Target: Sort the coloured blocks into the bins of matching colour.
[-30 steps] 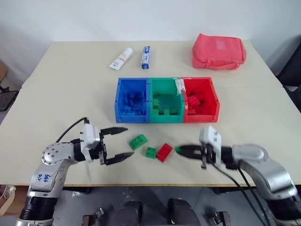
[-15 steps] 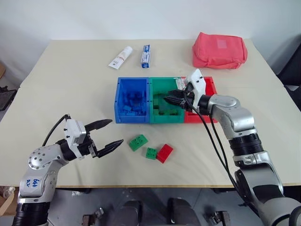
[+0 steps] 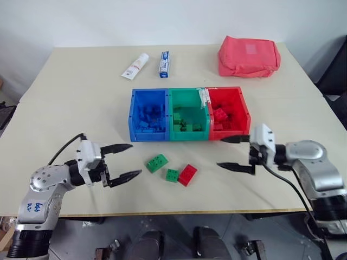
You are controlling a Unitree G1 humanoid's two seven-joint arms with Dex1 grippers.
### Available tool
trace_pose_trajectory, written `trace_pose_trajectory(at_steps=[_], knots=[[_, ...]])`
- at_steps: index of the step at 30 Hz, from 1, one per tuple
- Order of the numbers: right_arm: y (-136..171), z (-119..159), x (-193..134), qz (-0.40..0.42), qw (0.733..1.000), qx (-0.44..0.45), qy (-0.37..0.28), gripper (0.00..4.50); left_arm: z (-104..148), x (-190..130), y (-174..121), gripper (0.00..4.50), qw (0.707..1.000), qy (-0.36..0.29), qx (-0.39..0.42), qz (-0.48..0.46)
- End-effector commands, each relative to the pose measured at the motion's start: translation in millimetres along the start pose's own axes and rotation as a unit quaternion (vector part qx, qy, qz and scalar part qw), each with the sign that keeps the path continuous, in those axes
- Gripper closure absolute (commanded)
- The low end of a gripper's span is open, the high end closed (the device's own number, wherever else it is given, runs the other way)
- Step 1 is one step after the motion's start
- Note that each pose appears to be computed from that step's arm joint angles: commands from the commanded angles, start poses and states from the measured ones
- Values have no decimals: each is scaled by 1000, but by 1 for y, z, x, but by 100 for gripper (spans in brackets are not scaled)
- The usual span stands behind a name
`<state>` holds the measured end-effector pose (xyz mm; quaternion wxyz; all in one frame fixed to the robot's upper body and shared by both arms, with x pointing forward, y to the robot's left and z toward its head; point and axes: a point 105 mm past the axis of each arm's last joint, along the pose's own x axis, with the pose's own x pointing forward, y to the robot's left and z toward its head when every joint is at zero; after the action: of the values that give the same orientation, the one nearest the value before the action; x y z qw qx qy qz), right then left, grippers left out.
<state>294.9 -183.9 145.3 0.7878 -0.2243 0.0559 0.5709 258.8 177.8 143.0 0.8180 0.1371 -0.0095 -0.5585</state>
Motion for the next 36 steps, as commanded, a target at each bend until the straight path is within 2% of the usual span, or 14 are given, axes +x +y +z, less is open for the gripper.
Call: trace_pose_trajectory(at_steps=[1, 6, 12, 17, 21, 27, 32, 36], knots=[[7, -6, -19, 10, 999, -28, 23, 5, -3, 6, -8, 0, 999, 8, 22, -44], [15, -8, -12, 34, 999, -30, 22, 5, -4, 12, -10, 0, 998, 4, 39, -57], [25, 18, 59, 132, 990, -58, 2, 5, -12, 5, -6, 0, 999, 13, 35, -40], [30, 18, 98, 190, 979, -73, 17, 5, -13, 4, -9, 0, 999, 12, 32, -32], [33, 9, 105, 216, 971, -91, 34, 90, -12, 1, -12, 0, 999, 14, 32, -25], [33, 11, 94, 221, 972, -79, 27, 291, -13, -4, -12, 0, 999, 17, 30, -10], [22, 22, 69, 158, 986, -49, -5, 300, -8, 0, -8, 0, 1000, -1, 26, 6], [-8, 48, 44, 33, 997, 2, -75, 300, -2, 5, -2, 0, 999, -29, 13, 33]])
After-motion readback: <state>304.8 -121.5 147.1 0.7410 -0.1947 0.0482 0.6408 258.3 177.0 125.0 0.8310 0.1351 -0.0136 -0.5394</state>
